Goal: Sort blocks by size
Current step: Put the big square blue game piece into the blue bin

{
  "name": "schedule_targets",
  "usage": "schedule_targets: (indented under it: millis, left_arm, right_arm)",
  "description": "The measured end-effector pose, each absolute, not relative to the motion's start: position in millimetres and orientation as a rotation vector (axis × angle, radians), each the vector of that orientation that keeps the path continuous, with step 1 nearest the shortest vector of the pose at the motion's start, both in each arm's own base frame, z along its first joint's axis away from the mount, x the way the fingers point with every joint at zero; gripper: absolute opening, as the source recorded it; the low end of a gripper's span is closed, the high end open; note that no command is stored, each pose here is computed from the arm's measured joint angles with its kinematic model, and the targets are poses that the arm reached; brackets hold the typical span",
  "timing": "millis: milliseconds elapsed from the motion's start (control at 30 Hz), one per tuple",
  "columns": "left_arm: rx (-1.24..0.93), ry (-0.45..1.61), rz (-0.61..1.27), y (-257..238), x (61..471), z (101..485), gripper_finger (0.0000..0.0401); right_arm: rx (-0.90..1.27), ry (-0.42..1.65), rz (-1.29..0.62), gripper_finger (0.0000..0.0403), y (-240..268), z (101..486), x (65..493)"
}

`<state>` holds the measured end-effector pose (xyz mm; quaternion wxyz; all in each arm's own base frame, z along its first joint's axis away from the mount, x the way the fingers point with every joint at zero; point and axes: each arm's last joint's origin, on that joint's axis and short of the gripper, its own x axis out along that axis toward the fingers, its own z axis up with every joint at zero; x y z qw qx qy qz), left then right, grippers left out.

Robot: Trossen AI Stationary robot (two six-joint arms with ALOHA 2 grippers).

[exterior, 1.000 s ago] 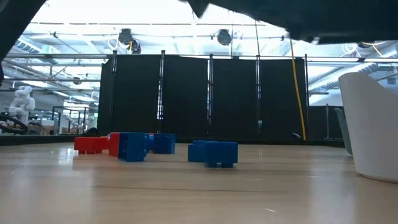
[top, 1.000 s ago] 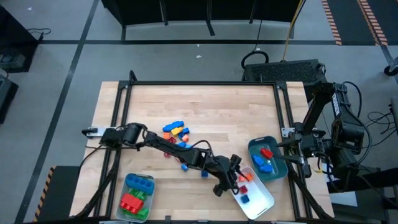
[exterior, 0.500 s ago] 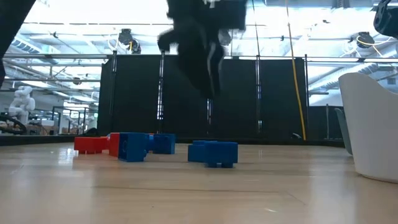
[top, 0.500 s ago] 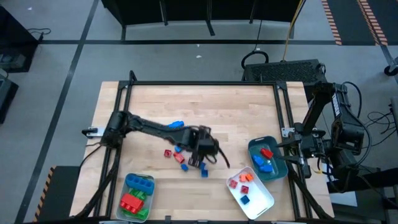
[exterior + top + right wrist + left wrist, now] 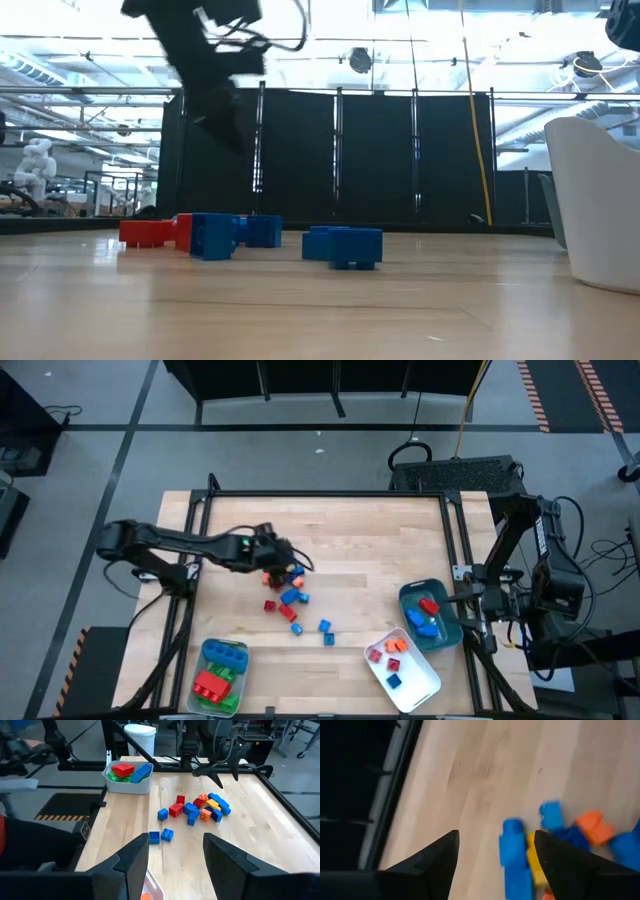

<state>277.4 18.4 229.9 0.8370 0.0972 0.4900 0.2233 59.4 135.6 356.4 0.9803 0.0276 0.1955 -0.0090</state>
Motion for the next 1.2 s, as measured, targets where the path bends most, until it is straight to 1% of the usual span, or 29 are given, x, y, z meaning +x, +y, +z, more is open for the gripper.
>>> schedule_targets:
  millis: [100,167,300,433,667,833,1033,1200]
  left_arm:
    - [0.169,1.063,0.47,26,255,218,0.0261]
    - [0.128,1.081,0.432,29,245,207,0.0261]
    - [0.069,1.083,0.334,29,238,189,0.0261]
    - [0.097,1.115,0.347,32,231,176,0.0261]
    - [0.093,1.061,0.357,41,230,167,0.0261]
    - [0.052,1.077,0.364,50,225,163,0.0261]
    - [-0.029,1.068,0.294,55,225,162,0.0261]
    - [-0.039,1.072,0.278,55,225,162,0.0261]
  right_arm:
    - [0.037,0.393,-0.016,0.0171,136,356,60]
    - [0.034,0.393,-0.015,0.0171,136,356,60]
    - [0.03,0.389,-0.018,0.0171,136,356,60]
    - [0.035,0.388,-0.018,0.0171,136,356,60]
    - [0.036,0.387,-0.019,0.0171,136,356,60]
    - [0.05,0.387,-0.021,0.0171,136,356,60]
    - [0.054,0.387,-0.022,0.0171,136,356,60]
    - [0.054,0.387,-0.022,0.0171,136,356,60]
